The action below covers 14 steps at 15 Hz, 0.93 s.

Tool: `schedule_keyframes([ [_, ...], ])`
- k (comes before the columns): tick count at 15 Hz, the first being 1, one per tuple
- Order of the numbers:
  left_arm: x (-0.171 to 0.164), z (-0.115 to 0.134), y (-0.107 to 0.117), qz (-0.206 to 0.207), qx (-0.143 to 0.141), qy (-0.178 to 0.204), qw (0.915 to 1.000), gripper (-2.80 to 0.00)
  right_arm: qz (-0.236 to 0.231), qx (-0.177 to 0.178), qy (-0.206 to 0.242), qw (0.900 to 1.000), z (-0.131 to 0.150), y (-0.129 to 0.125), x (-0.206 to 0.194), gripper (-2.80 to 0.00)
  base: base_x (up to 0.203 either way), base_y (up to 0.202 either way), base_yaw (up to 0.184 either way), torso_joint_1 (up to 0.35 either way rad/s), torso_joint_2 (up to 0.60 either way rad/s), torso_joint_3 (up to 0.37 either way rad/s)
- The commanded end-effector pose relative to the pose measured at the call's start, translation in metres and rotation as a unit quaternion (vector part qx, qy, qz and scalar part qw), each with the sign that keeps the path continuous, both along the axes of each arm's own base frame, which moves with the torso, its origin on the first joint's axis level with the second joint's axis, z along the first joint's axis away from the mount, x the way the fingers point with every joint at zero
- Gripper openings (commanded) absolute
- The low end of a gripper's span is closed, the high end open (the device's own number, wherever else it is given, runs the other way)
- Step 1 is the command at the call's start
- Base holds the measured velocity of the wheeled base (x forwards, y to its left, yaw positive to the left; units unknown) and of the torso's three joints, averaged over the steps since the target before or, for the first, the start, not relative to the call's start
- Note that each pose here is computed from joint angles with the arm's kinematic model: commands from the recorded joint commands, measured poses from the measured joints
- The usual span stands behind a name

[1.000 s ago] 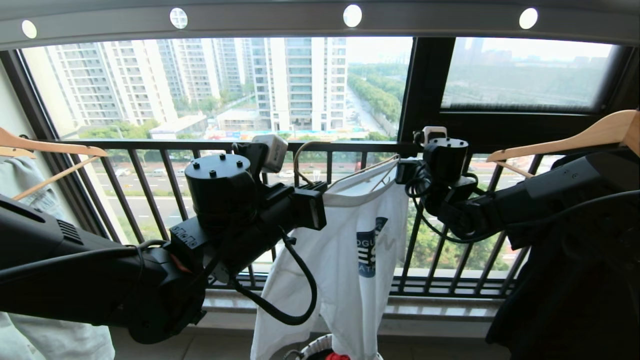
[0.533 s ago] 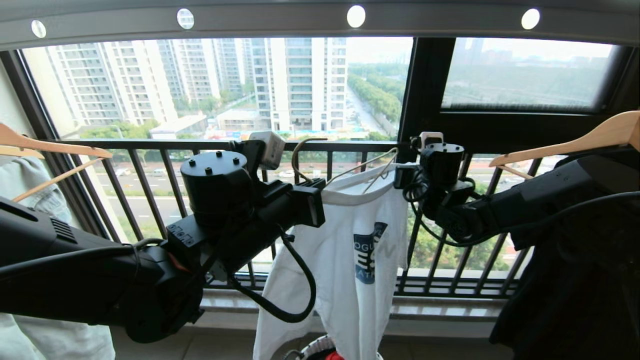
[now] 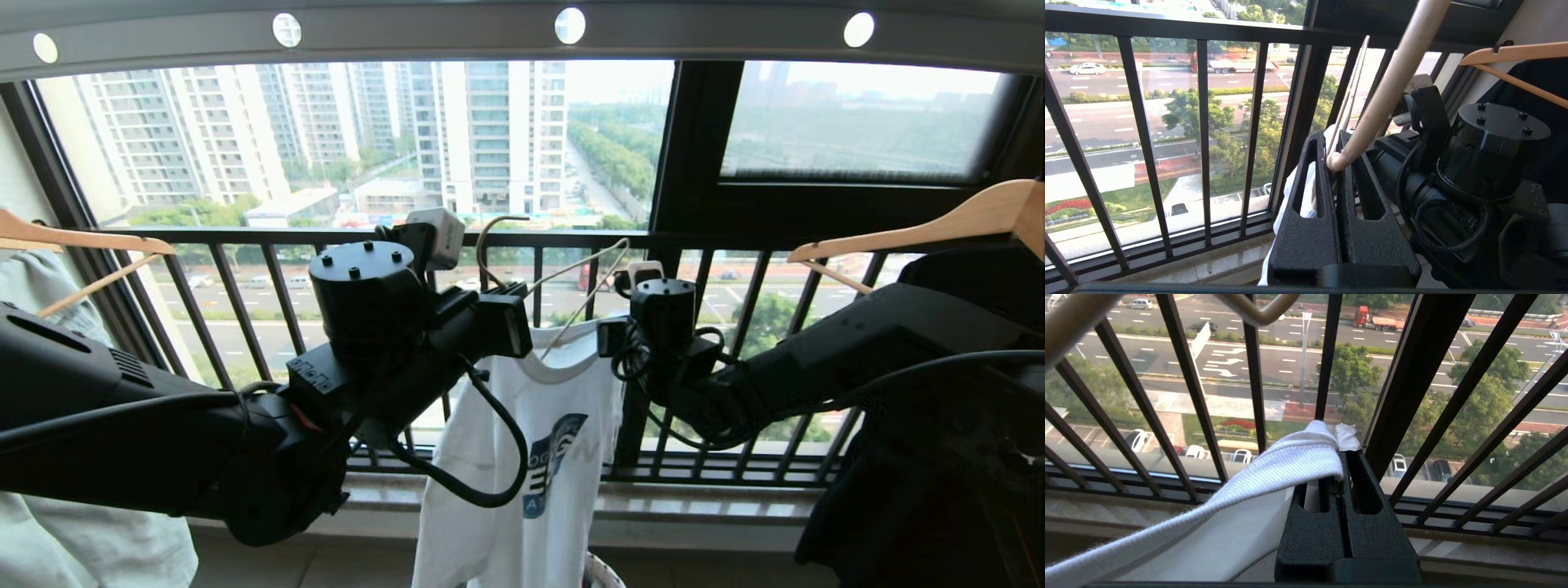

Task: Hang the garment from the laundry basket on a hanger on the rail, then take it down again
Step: Take the clothes off the clothes rack

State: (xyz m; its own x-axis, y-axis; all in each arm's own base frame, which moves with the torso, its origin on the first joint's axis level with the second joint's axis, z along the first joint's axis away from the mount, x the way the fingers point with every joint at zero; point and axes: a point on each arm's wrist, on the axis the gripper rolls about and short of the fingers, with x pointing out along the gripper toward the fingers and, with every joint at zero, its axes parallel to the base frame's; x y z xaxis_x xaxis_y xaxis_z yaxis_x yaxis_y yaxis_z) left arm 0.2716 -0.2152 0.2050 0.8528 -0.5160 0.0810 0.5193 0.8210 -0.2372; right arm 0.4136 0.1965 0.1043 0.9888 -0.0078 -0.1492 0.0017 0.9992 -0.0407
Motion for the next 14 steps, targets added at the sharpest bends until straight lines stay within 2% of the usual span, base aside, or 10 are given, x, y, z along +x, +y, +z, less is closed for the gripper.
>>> schedule_keyframes([
  [1, 0.004, -0.002, -0.002, 0.004, -0.002, 0.000, 1.0000, -2.80, 0.017, -0.002, 0.007, 1.000, -0.005, 0.013, -0.009, -2.80, 0.000, 0.000, 0.000, 0.000, 0.00, 0.000],
  [2, 0.010, -0.005, -0.003, 0.018, -0.001, 0.002, 0.9998, -2.80, 0.029, -0.003, 0.005, 1.000, -0.004, 0.022, -0.017, -2.80, 0.000, 0.000, 0.000, 0.000, 0.00, 0.000],
  [4, 0.024, -0.007, -0.010, 0.081, -0.009, 0.001, 0.9967, -2.80, 0.047, -0.001, -0.001, 0.999, 0.005, 0.034, -0.032, -2.80, 0.000, 0.000, 0.000, 0.000, 0.00, 0.000],
  [5, 0.028, -0.008, -0.012, 0.095, -0.012, 0.002, 0.9954, -2.80, 0.052, -0.002, 0.000, 0.999, 0.006, 0.036, -0.036, -2.80, 0.000, 0.000, 0.000, 0.000, 0.00, 0.000],
  [9, 0.033, -0.010, -0.013, 0.103, -0.014, 0.002, 0.9946, -2.80, 0.061, -0.009, 0.008, 0.998, -0.001, 0.043, -0.041, -2.80, 0.000, 0.000, 0.000, 0.000, 0.00, 0.000],
  [11, 0.037, -0.014, -0.014, 0.112, -0.011, 0.006, 0.9936, -2.80, 0.062, -0.020, 0.021, 0.998, -0.014, 0.045, -0.039, -2.80, 0.000, 0.000, 0.000, 0.000, 0.00, 0.000],
  [13, 0.041, -0.010, -0.015, 0.129, -0.018, 0.000, 0.9915, -2.80, 0.063, -0.036, 0.039, 0.997, -0.033, 0.047, -0.036, -2.80, 0.000, 0.000, 0.000, 0.000, 0.00, 0.000],
  [14, 0.045, -0.006, -0.015, 0.147, -0.031, -0.011, 0.9886, -2.80, 0.073, -0.049, 0.047, 0.995, -0.040, 0.051, -0.041, -2.80, 0.000, 0.000, 0.000, 0.000, 0.00, 0.000],
])
